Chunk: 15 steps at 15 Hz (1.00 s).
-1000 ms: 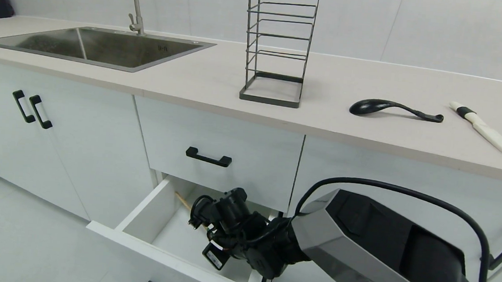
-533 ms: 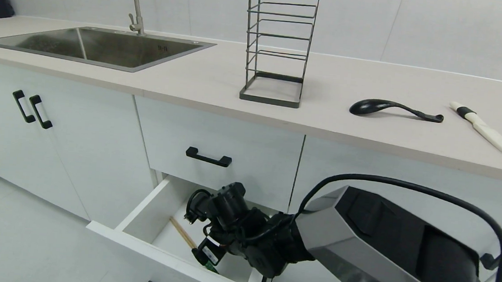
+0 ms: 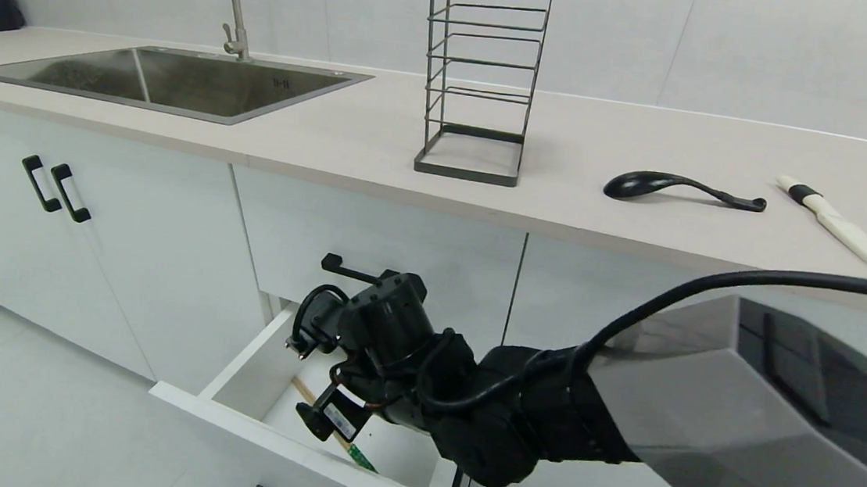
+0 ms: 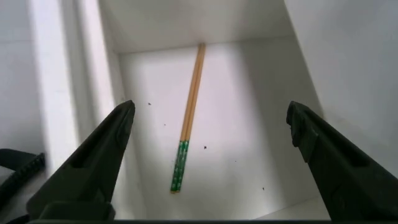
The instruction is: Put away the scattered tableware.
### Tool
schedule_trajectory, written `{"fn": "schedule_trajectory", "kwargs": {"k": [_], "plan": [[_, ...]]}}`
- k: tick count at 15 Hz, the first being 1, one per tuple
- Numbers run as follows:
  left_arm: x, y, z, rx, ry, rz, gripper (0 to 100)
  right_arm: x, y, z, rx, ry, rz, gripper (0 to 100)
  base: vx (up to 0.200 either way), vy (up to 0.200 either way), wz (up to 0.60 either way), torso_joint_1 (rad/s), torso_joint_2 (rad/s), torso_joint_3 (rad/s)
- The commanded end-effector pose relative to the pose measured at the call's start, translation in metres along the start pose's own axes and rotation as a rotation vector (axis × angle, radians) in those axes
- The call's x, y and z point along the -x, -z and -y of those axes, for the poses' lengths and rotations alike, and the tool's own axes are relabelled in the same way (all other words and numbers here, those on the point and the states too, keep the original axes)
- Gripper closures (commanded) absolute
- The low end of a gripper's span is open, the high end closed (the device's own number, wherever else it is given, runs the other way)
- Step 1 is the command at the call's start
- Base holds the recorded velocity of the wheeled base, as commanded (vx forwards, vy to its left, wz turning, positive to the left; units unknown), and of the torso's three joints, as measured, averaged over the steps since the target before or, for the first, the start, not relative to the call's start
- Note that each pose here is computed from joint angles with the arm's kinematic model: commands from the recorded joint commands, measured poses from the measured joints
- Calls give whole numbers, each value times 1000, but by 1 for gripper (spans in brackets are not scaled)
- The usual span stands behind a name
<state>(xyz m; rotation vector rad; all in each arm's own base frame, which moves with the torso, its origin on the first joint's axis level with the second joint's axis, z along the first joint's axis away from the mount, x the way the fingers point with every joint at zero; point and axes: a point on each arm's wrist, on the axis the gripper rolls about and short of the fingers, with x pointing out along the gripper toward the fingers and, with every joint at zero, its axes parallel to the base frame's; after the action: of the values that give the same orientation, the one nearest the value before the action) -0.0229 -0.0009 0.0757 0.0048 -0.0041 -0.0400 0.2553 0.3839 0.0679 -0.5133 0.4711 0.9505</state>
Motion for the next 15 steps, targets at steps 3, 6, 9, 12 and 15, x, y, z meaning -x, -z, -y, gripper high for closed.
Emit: {"fn": "schedule_trajectory", "kwargs": {"k": [3,6,9,12,15], "plan": [[0,0,0,0,0,-1,0,54,-5,-3,10,-8,22,0,0,0,0,0,0,0],[0,0,0,0,0,-1,0,60,3,-3,8,0,47,0,0,0,0,0,0,0],[0,0,0,0,0,-1,0,68,0,-9,18,-13,53,0,0,0,0,175,-59,-53],[0,0,0,0,0,-1,0,78,-6,-13,27,-24,53,0,0,0,0,256,-318,-183],[0,0,0,0,0,-1,0,86,-5,-16,34,-40,11,0,0,0,0,180,-621,-188]]}}
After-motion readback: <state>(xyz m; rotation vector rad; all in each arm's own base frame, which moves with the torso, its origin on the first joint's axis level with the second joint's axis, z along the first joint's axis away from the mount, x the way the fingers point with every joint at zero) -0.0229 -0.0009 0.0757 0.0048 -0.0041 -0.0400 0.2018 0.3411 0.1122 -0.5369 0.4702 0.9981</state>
